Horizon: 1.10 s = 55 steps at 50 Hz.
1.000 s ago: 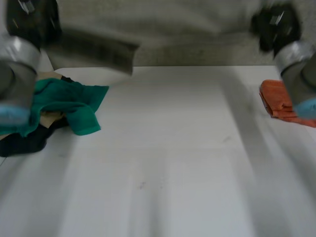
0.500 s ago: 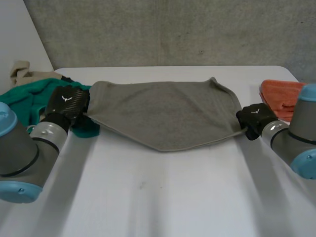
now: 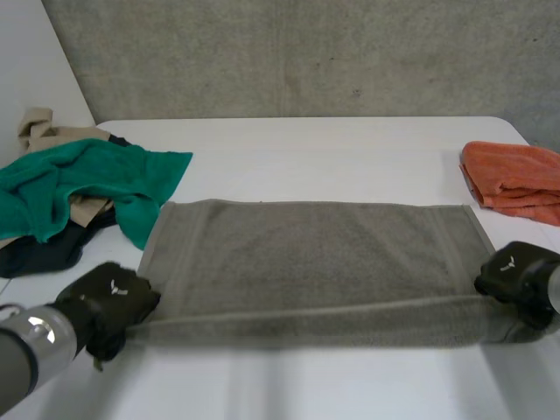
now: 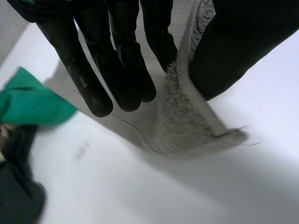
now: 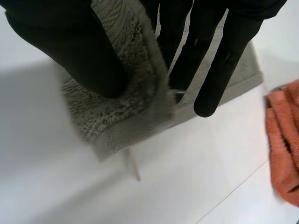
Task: Fold the laundry.
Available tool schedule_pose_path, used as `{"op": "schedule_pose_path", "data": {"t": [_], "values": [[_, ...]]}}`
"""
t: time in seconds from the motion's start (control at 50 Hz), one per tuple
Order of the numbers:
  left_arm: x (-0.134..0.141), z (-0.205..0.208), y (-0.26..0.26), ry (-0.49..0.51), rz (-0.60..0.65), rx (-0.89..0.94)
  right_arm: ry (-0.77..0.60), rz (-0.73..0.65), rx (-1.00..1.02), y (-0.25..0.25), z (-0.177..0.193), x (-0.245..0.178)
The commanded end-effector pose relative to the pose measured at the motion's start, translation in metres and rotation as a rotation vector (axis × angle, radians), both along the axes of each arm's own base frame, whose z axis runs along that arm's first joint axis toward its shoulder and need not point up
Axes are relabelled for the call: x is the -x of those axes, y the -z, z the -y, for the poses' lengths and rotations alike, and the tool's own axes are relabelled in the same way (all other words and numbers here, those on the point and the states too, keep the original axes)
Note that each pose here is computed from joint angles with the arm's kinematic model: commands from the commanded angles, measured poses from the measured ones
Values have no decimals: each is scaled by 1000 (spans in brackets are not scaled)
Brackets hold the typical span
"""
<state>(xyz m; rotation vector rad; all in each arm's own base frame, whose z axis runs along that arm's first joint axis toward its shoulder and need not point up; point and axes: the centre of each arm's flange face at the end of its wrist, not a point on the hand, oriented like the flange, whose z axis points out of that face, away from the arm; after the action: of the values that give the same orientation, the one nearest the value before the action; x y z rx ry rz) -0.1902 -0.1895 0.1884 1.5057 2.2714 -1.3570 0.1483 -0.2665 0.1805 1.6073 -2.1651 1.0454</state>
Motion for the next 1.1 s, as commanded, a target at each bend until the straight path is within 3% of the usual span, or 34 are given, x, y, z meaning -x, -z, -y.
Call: {"op": "schedule_pose_path", "data": {"t": [0.02, 0.12, 0.2, 0.22, 0.3, 0.34, 0.4, 0.58, 0.82, 0.96, 1.1], "values": [[23, 75, 0, -3, -31, 228, 64, 77, 120, 11, 49, -15], [42, 138, -46, -27, -94, 528, 96, 134, 382, -24, 101, -29], [50, 185, -123, -75, -211, 873, 162, 300, 742, -101, 145, -35], [49, 196, -156, -101, -283, 1002, 175, 395, 891, -135, 156, -36], [42, 208, -214, -156, -488, 1208, 147, 593, 1149, -190, 162, -36], [41, 210, -223, -164, -544, 1225, 121, 627, 1223, -202, 163, -35], [39, 214, -223, -169, -588, 1181, 98, 629, 1254, -205, 163, -37], [42, 215, -166, -186, -527, 954, 75, 603, 1112, -168, 159, -52], [51, 192, -59, -167, -405, 685, 111, 514, 794, -68, 155, -60], [43, 149, 3, -154, -250, 501, 146, 382, 564, -10, 131, -46], [15, 67, 36, -149, -96, 261, 132, 177, 292, 1, 64, -17]]}}
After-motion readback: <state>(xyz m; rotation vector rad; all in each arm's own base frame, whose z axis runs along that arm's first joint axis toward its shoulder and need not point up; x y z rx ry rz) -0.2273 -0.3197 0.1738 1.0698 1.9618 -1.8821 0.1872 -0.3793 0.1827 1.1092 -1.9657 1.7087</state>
